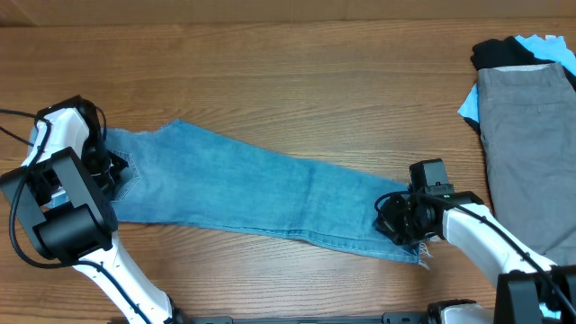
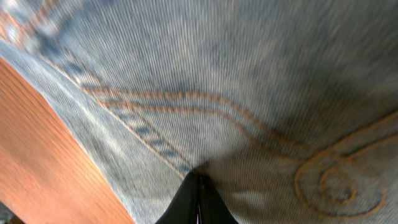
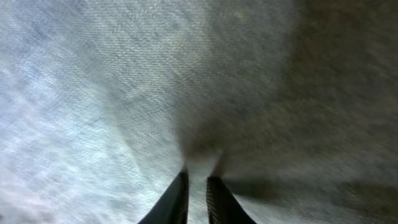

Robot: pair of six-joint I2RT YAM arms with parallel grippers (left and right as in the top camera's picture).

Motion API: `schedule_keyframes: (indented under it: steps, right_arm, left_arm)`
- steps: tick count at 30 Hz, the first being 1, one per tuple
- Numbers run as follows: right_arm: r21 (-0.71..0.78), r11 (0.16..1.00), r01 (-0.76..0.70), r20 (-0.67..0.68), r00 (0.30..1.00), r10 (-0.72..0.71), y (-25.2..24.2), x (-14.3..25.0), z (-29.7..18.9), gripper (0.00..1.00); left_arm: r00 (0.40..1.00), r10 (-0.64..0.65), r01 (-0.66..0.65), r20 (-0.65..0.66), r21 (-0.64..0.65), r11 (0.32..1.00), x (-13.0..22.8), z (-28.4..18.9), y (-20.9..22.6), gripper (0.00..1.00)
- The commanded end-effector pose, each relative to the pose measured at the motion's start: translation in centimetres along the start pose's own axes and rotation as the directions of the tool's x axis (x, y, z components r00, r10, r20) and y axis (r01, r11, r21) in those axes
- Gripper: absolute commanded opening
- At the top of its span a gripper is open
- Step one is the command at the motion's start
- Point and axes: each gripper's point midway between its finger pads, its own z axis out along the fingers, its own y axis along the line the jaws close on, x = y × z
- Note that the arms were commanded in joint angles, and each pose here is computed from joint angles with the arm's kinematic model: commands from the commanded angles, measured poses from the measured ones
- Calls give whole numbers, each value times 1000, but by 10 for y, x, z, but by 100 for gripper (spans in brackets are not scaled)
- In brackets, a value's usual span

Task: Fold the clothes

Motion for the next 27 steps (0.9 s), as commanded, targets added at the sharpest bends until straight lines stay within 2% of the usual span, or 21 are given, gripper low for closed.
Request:
schedule_keyframes:
  steps: [1,7,15,17,22,24,27]
  right_arm:
    - [82,996,-43,33,999,40,-27,-20,17,18]
    - [25,991,-134,115,985,130,-28,-82,-4,17]
    - [-11,992,-124,246,962,123,6,-156,-58,16]
    - [-10,993,-115,268,957,113,14,-168,-67,15]
    - [-17,998,-60,308,949,63,37,-186,-96,9]
    - [-4,1000,-11,319,948,12,48,-189,-114,6]
    - [34,999,-14,330,944,2,54,-189,-140,4]
  left_arm:
    - [984,1,6,-177,37,999,34,24,-13,4]
    - [974,0,1,-228,6,1000,46,21,-5,4]
    - [957,8,-11,-290,-8,1000,60,17,0,4]
    - [952,11,-15,-306,-11,1000,64,16,2,4]
    - [929,71,-39,-364,94,995,76,9,-11,4]
    - [929,70,-38,-363,94,995,77,4,-9,4]
    - [947,67,-39,-315,93,995,72,-8,-3,4]
